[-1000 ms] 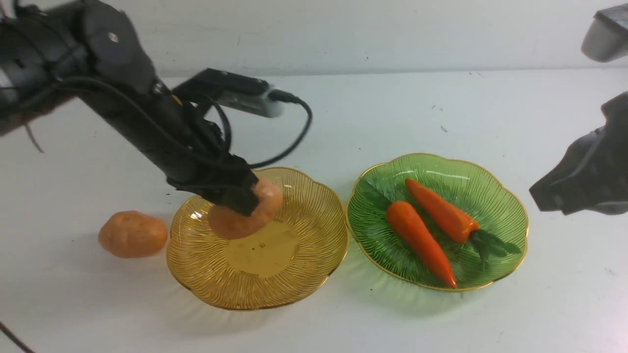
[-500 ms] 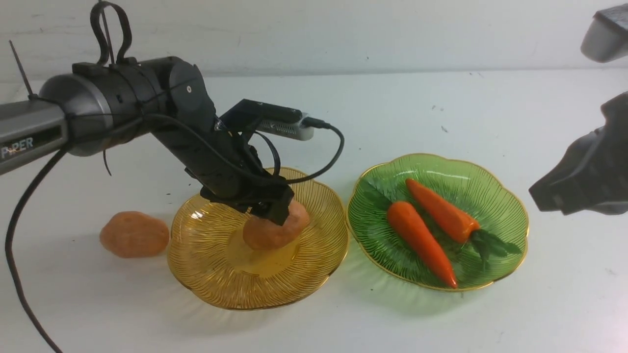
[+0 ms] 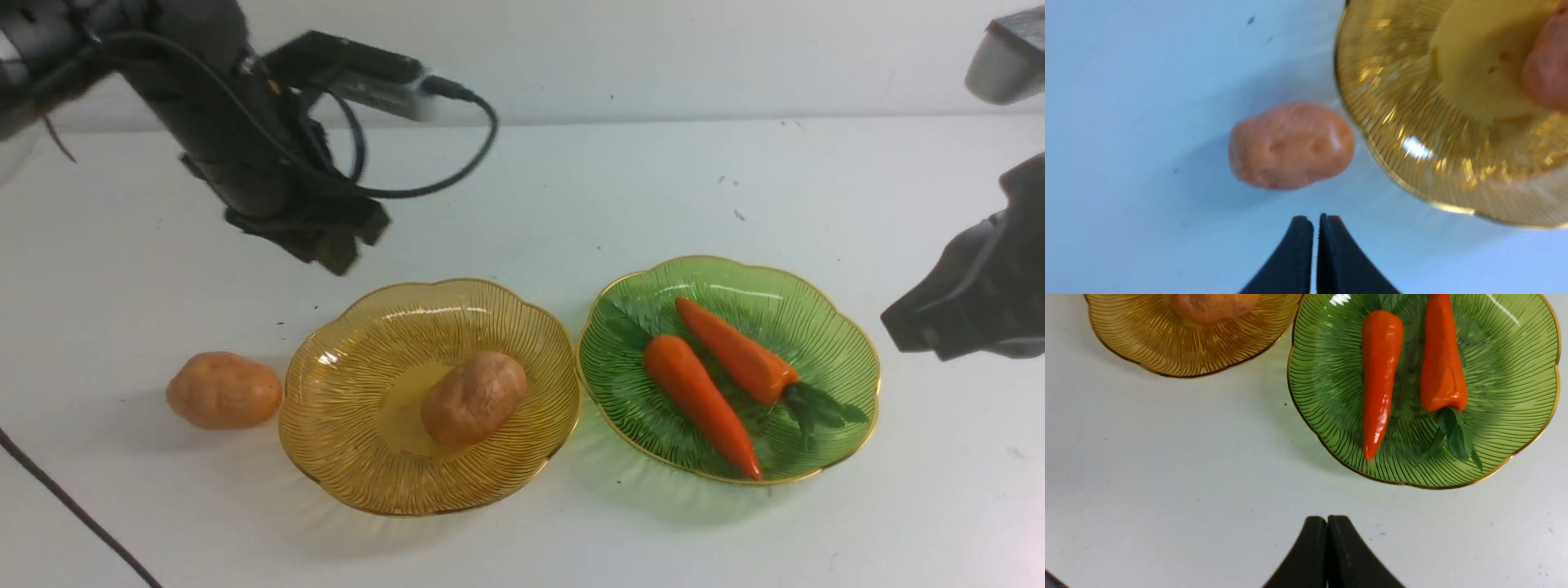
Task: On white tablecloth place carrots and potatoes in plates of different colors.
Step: 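Put the potatoes from the left side into the left plate with the left gripper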
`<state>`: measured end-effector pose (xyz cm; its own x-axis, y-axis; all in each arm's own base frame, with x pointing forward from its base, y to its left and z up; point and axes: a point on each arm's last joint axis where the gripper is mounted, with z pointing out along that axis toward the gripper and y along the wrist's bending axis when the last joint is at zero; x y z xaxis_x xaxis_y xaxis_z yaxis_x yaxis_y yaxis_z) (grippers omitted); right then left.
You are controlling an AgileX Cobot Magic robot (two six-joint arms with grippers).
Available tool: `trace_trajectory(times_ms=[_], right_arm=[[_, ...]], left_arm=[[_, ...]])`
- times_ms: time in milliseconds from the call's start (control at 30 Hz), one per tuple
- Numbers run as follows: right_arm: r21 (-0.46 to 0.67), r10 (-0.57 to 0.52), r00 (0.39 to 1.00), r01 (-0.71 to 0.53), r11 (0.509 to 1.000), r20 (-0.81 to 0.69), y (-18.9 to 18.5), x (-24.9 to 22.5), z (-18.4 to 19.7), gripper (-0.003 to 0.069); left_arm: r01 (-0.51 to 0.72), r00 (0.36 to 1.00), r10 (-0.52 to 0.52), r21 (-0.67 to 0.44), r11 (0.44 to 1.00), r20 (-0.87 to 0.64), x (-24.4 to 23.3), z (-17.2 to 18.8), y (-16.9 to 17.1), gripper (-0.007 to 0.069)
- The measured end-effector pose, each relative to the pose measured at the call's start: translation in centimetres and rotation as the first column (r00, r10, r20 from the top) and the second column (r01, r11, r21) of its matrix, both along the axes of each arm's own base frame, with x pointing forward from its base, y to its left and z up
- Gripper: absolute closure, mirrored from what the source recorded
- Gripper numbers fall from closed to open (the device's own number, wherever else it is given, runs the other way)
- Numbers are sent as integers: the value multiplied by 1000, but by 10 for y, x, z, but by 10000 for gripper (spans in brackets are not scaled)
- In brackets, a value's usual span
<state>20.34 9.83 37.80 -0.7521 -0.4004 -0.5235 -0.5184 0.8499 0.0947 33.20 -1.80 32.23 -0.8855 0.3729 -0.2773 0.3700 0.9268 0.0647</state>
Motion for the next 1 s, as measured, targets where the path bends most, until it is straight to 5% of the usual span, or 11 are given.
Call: trace_trajectory(times_ms=[167,333,633,1000], right_arm=[[-2,3,1000,-3,1000,-2,0,0,-1,674],[0,14,1000,-14,1000,1,1,0,-1,674],[4,17,1000,-17,1000,1,1,0,-1,674],[10,14,1000,-14,1000,14,1,1,0,674]], left_arm=[[-47,991,39,-57,997,-125,-9,-34,27,617],[-19,977,-6,-115,993,-213,9,-70,23,489],[220,970,-223,-36,975,-94,33,-95,28,246],[424,905,-422,74,902,-43,43,-104,32,151]])
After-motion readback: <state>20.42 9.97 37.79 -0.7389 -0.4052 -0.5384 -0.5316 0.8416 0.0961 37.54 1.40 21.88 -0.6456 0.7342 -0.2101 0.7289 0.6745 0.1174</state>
